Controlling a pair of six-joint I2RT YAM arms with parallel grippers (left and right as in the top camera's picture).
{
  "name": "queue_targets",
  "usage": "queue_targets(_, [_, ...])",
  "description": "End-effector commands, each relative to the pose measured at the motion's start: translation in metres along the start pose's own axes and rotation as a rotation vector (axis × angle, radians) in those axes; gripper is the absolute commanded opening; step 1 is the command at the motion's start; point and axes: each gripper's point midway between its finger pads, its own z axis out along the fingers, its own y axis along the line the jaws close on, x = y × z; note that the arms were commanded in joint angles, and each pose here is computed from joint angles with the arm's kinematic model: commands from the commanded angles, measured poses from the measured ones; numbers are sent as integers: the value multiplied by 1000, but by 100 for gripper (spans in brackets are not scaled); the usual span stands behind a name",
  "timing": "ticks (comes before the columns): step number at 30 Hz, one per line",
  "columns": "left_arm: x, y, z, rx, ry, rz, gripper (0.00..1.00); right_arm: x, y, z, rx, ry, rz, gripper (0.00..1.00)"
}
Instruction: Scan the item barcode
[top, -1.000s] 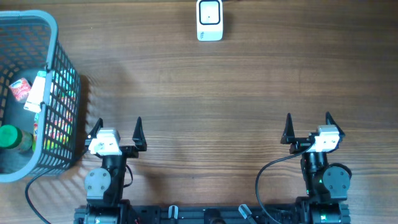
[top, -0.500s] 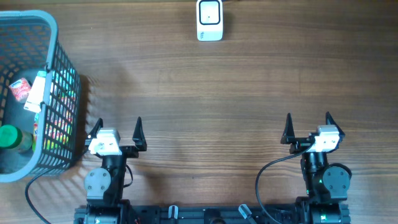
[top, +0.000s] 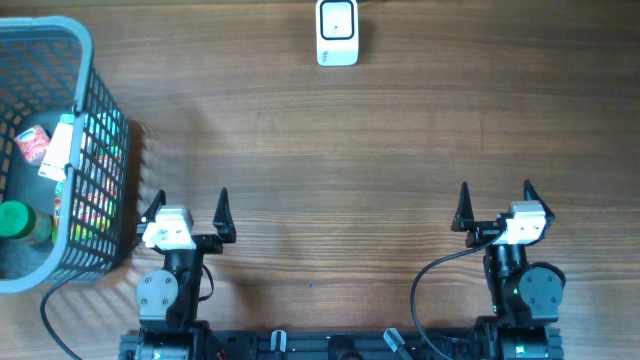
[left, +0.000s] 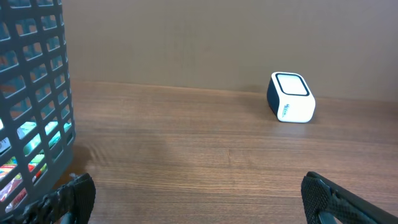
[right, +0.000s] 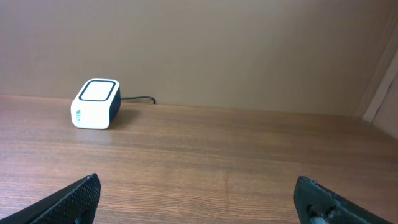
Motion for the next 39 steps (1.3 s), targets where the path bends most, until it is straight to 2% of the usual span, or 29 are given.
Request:
queue_targets(1, [1, 0, 0, 5, -3, 18, 100, -1, 3, 0, -13, -7, -8, 100])
queue_targets(16, [-2, 0, 0, 3, -15, 18, 100, -1, 3, 0, -13, -7, -8, 100])
queue_targets(18, [-3, 9, 0, -50, -18, 21, 100, -1, 3, 0, -13, -7, -8, 100])
queue_targets(20, [-5, -6, 0, 36, -25, 14, 100, -1, 3, 0, -13, -7, -8, 100])
queue_targets(22, [-12, -47, -8, 279, -42, 5, 100, -1, 3, 0, -13, -7, -8, 100])
queue_targets(23, [-17, -58, -12, 346, -32, -66, 100, -1, 3, 0, -13, -7, -8, 100])
queue_targets(24, [-26, -71, -20, 423, -27, -119, 100, -1, 3, 0, -13, -7, -8, 100])
queue_targets(26, [-55, -88, -36, 521, -52, -108, 100, -1, 3, 0, -13, -7, -8, 100])
queue_targets(29, [-116, -90, -52, 504, -78, -104, 100, -1, 3, 0, -13, -7, -8, 100])
queue_targets(32, [-174, -80, -46, 388, 32, -136, 100, -1, 3, 0, -13, -7, -8, 100])
queue_targets(34, [-203, -56, -29, 193, 181, -148, 100, -1, 3, 0, -13, -7, -8, 100])
queue_targets(37, [-228, -48, -15, 106, 329, -153, 100, -1, 3, 0, -13, -7, -8, 100])
queue_targets(39, [-223, -52, -4, 120, 409, -165, 100, -1, 3, 0, -13, -7, -8, 100])
